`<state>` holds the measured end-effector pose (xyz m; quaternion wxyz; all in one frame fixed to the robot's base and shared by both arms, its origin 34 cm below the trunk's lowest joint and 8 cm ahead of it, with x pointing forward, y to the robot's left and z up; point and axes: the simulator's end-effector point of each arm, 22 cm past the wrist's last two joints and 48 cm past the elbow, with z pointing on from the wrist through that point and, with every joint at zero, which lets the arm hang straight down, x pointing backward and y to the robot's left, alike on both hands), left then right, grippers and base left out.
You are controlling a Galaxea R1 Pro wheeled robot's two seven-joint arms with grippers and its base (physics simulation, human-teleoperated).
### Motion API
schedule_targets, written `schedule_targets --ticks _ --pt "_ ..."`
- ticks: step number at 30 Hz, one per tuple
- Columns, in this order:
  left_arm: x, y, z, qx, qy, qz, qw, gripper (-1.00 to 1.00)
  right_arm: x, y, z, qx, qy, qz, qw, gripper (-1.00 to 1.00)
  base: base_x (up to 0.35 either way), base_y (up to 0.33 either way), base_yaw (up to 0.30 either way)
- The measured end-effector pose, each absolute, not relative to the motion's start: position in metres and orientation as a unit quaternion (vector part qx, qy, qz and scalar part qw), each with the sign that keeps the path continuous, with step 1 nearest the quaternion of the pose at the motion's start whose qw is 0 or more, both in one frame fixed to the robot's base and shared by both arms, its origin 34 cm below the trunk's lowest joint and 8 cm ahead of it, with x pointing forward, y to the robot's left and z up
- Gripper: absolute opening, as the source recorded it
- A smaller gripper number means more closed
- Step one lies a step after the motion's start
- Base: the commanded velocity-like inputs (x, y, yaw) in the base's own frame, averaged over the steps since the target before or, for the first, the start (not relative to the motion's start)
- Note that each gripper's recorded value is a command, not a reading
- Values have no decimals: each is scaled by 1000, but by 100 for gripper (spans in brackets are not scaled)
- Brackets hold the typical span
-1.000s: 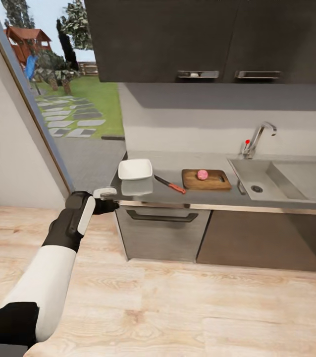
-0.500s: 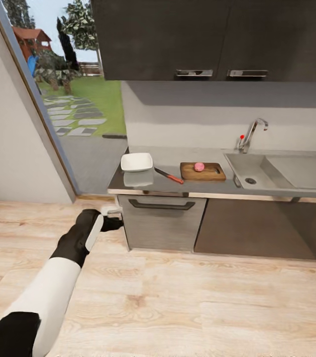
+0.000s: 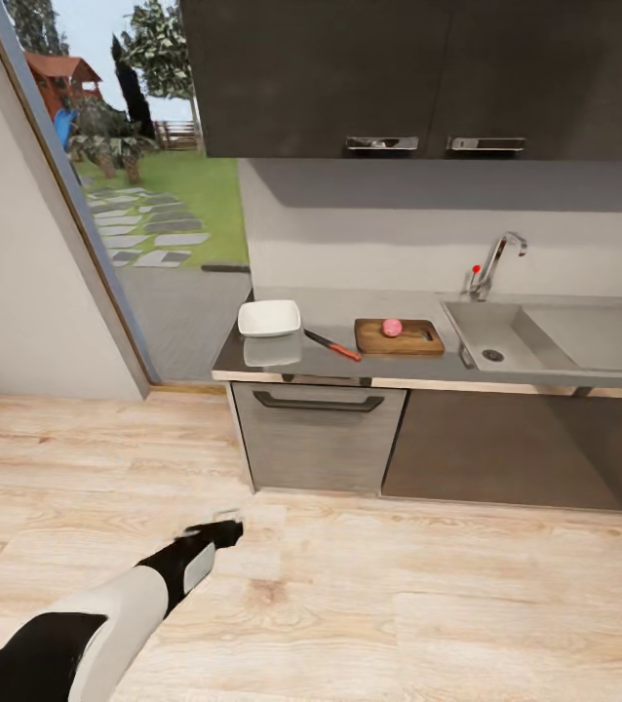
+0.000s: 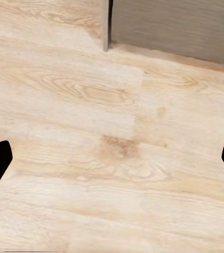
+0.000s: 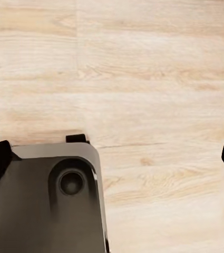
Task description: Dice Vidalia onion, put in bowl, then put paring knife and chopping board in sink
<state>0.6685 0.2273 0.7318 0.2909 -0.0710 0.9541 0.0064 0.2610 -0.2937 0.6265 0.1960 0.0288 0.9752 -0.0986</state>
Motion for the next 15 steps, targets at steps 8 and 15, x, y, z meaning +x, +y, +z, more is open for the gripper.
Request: schedule_targets --ticks 8,15 --pt "560 253 679 -85 945 38 315 100 314 -309 642 29 962 -104 251 100 0 0 0" --pt "461 310 678 -93 906 89 403 100 339 -323 649 15 957 -95 275 100 0 0 0"
